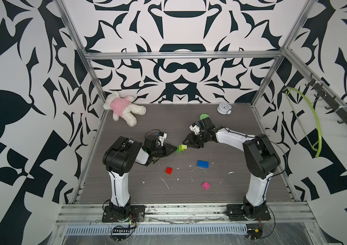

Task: Assemble the letter y with lego
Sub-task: Adjust the lego brick at the center of the board.

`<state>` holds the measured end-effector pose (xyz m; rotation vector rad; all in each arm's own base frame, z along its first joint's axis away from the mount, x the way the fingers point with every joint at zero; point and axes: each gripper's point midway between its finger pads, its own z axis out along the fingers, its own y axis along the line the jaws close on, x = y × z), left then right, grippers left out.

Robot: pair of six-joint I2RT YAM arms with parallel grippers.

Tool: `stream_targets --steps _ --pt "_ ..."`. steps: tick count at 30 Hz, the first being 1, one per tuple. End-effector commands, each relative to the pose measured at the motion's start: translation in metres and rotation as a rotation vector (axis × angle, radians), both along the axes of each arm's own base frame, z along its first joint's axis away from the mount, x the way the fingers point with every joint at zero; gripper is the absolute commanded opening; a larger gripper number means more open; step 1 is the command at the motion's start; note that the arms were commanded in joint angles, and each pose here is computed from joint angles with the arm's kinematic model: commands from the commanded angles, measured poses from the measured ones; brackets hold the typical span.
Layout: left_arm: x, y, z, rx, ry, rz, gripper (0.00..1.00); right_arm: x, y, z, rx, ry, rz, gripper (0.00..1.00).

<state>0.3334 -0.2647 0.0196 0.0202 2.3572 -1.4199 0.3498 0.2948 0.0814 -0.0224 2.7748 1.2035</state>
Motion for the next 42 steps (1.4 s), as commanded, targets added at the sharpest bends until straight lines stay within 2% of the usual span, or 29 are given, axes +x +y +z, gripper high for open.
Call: stream_targets --steps 1,18,28,42 --pt "-0.068 0.050 -0.106 0.285 0.414 0.082 0.27 0.001 0.007 0.011 0.036 -0.021 0.010 0.46" --pt "-0.055 0.045 -0.083 0.186 0.363 0.106 0.42 0.002 0.008 0.016 0.041 -0.029 0.011 0.45" --pt "-0.046 0.040 -0.079 0.170 0.347 0.098 0.58 0.002 0.009 0.015 0.043 -0.030 0.015 0.45" --pt "-0.045 0.032 -0.083 0.228 0.357 0.072 0.58 0.001 0.010 0.015 0.047 -0.032 0.018 0.45"
